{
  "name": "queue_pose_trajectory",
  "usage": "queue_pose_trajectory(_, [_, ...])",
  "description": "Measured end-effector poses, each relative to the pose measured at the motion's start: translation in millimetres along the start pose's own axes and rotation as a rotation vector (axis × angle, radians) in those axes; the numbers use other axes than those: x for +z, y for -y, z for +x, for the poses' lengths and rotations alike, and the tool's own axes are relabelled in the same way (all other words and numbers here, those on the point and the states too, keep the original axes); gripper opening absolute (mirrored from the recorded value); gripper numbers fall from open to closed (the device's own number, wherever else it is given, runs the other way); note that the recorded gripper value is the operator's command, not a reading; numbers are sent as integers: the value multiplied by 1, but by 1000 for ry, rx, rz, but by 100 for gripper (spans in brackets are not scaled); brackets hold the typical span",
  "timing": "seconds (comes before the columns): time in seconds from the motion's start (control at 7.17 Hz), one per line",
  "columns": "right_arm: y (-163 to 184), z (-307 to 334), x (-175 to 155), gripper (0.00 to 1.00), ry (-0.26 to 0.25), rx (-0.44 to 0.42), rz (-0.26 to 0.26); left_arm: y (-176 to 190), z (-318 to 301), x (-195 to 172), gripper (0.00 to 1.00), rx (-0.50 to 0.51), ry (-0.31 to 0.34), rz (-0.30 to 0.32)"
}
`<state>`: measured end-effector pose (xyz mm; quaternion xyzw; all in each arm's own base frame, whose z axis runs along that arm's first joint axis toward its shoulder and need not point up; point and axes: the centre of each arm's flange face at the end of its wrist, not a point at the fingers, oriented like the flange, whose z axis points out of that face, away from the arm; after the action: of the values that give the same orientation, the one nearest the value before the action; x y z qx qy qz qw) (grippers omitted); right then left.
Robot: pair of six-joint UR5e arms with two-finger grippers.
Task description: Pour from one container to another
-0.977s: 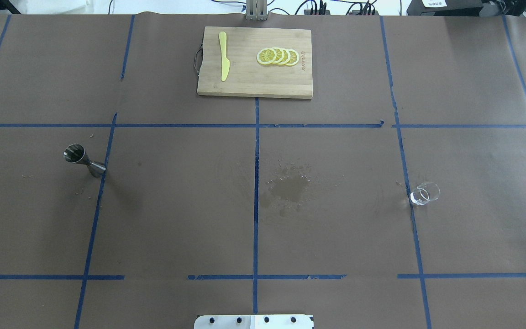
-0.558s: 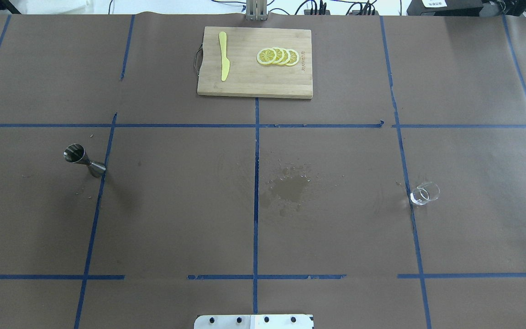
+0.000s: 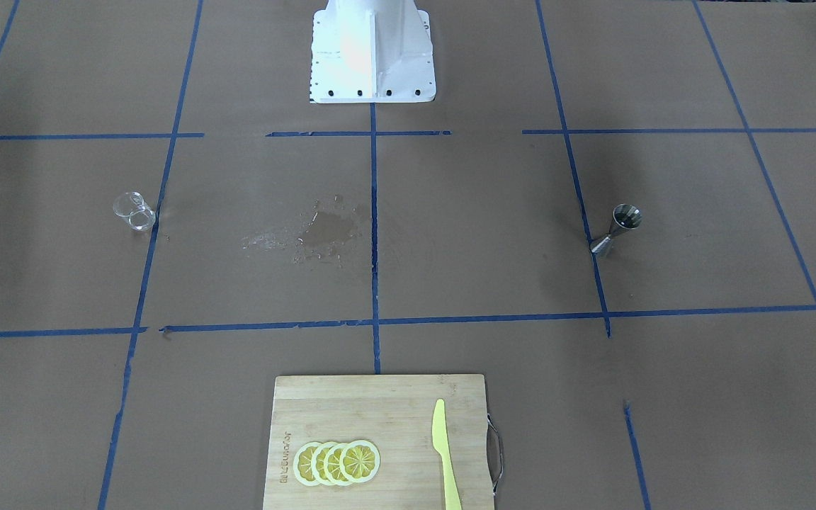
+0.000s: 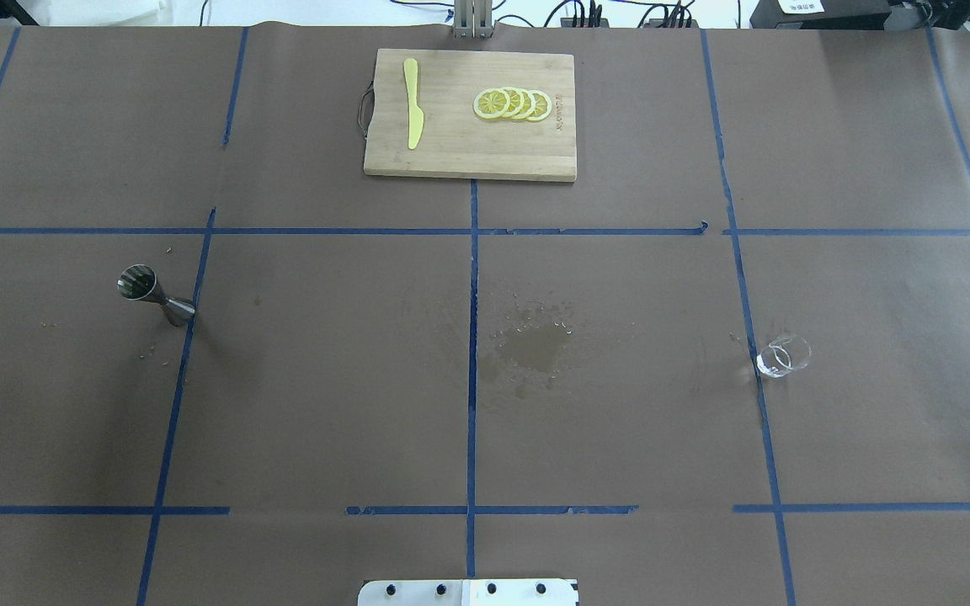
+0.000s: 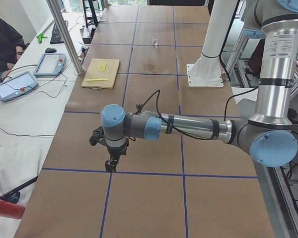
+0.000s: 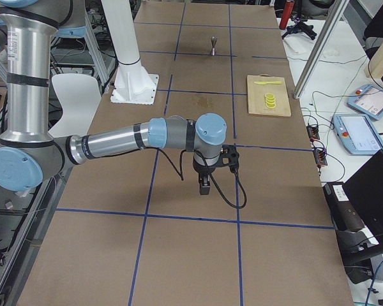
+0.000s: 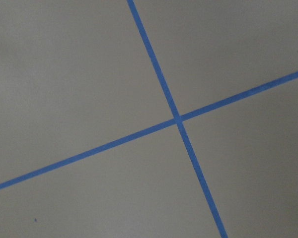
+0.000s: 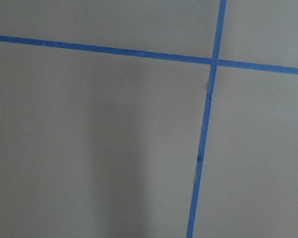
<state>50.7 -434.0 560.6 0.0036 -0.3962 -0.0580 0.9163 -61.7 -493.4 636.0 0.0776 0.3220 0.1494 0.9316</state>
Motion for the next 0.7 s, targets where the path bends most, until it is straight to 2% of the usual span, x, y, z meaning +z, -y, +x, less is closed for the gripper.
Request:
queue_pose_trajectory(0.28, [-1,12,11,100,3,22,-23,-24,-2,10,100,-27,-50,-7])
queue_pose_trajectory(0.7, [-3,32,31,100,9,54,-62,-25,2,8,100,-29,-75,4])
